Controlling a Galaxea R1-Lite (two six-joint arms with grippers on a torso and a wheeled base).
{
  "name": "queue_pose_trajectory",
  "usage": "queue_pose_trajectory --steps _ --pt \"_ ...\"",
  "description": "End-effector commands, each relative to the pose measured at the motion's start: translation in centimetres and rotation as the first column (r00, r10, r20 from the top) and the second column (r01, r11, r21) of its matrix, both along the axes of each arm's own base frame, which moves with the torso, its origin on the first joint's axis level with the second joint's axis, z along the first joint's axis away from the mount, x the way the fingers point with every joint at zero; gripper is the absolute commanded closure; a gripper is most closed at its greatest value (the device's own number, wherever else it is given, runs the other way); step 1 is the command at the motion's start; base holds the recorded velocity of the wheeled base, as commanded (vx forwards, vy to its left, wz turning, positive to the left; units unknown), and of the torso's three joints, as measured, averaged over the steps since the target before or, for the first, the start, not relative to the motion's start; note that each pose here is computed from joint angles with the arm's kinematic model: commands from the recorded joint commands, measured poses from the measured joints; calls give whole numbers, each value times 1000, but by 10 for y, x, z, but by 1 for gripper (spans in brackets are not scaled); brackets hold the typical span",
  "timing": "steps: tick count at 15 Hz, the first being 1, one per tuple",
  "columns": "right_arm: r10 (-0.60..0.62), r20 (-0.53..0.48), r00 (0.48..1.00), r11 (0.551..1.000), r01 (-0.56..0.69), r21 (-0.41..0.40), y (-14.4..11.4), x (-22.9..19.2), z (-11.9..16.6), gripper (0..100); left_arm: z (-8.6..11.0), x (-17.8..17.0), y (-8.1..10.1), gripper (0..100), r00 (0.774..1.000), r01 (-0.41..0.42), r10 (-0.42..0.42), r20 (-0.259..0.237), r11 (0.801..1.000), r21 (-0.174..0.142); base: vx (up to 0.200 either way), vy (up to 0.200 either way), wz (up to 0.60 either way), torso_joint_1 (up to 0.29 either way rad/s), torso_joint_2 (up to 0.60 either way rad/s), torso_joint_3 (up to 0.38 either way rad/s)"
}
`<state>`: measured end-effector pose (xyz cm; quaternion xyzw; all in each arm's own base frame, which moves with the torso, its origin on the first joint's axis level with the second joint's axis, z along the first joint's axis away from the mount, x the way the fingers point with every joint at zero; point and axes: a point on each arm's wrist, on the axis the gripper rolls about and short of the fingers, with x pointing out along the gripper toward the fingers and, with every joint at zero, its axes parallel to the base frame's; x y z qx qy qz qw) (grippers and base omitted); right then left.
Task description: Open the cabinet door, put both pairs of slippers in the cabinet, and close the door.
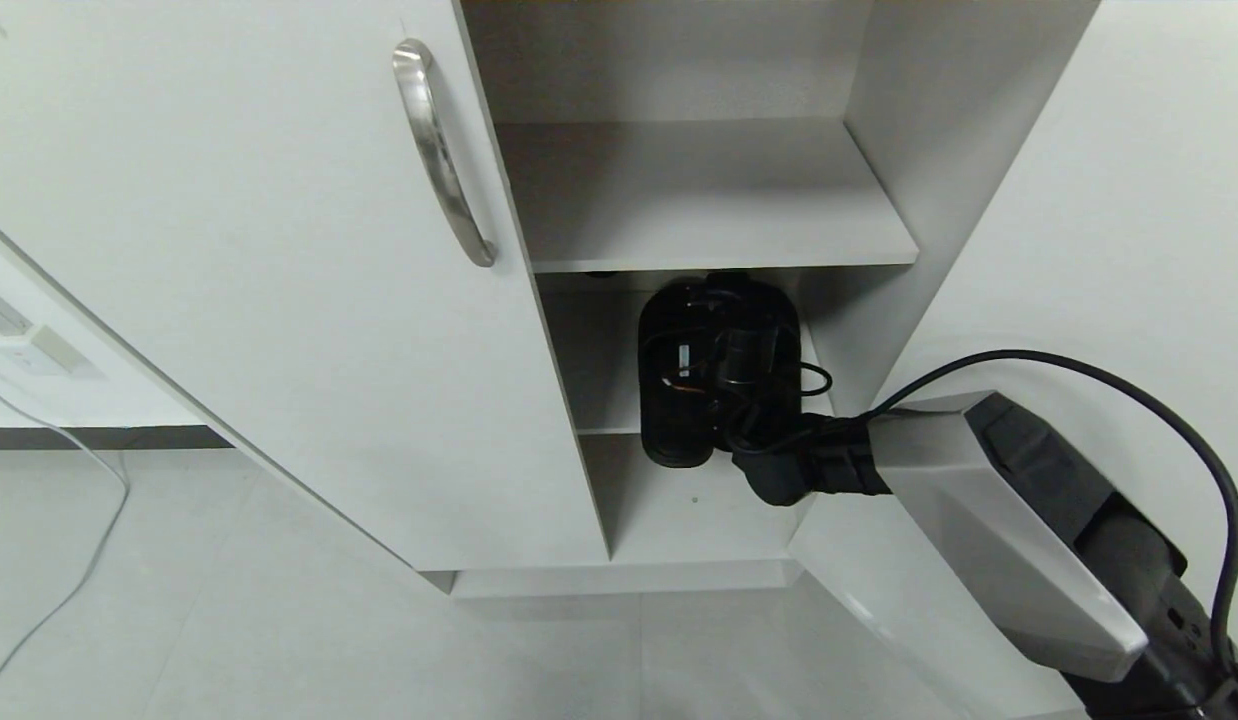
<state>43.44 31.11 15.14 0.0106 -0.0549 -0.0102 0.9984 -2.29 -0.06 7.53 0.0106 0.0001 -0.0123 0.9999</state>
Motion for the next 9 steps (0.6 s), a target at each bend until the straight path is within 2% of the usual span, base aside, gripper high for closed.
queue_pose_trajectory --steps 1,6,7,9 --pt "-6 -4 1000 1000 6 -3 -1 3 -5 100 0 0 0 100 1000 0 0 -1 1000 0 0 0 0 0 0 0" --pt "0 -8 1000 1000 0 -6 0 4 -8 100 0 0 0 100 1000 0 0 -1 1000 0 0 0 0 0 0 0" --pt "0 -9 1000 1000 0 -7 0 4 -9 0 0 0 0 100 1000 0 0 -1 1000 0 0 0 0 0 0 0" --pt "0 -12 1000 1000 0 -9 0 5 -11 0 0 0 0 100 1000 -2 2 -1 1000 0 0 0 0 0 0 0"
